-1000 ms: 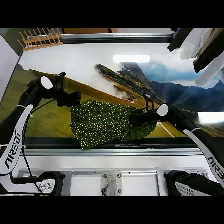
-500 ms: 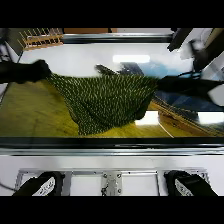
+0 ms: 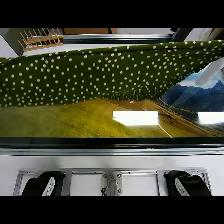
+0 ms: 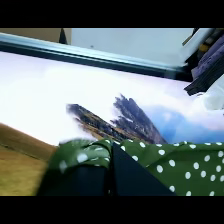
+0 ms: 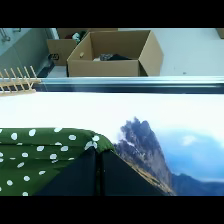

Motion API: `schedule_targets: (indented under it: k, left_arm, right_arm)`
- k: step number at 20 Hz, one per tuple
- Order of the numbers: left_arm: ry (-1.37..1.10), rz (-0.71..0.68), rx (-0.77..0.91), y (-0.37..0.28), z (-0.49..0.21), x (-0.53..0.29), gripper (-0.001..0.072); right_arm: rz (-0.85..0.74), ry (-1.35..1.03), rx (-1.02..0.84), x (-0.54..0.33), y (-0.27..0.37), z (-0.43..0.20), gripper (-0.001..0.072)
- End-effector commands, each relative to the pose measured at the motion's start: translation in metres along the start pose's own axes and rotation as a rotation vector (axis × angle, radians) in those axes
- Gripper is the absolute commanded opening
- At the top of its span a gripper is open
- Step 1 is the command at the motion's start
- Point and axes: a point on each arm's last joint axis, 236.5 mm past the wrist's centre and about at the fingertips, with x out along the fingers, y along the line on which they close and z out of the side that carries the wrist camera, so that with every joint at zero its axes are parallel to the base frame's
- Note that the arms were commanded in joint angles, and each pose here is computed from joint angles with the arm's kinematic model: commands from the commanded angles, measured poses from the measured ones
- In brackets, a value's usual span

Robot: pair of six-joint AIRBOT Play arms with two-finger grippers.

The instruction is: Fold the clothes and pants, and hang the long-sleeved shirts on hangers.

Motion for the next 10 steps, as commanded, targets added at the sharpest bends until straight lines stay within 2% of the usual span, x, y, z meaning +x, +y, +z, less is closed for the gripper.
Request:
schedule_targets:
  k: [1,6,10]
  left_arm:
    - [-0.033,0.0,-0.058,-0.001,-0.018,-0.021,0.0004]
    - [0.167,0.06,-0.178,0.039,-0.082,0.04,0.0004]
    - [0.336,0.102,-0.245,0.079,-0.128,0.147,0.0004]
  right_arm:
    - [-0.009,0.108,0.025,-0.016,0.002,-0.025,0.0005]
    - [-0.115,0.554,0.199,0.009,-0.025,-0.128,0.0005]
    - [-0.161,0.769,0.239,0.083,-0.058,-0.201,0.0005]
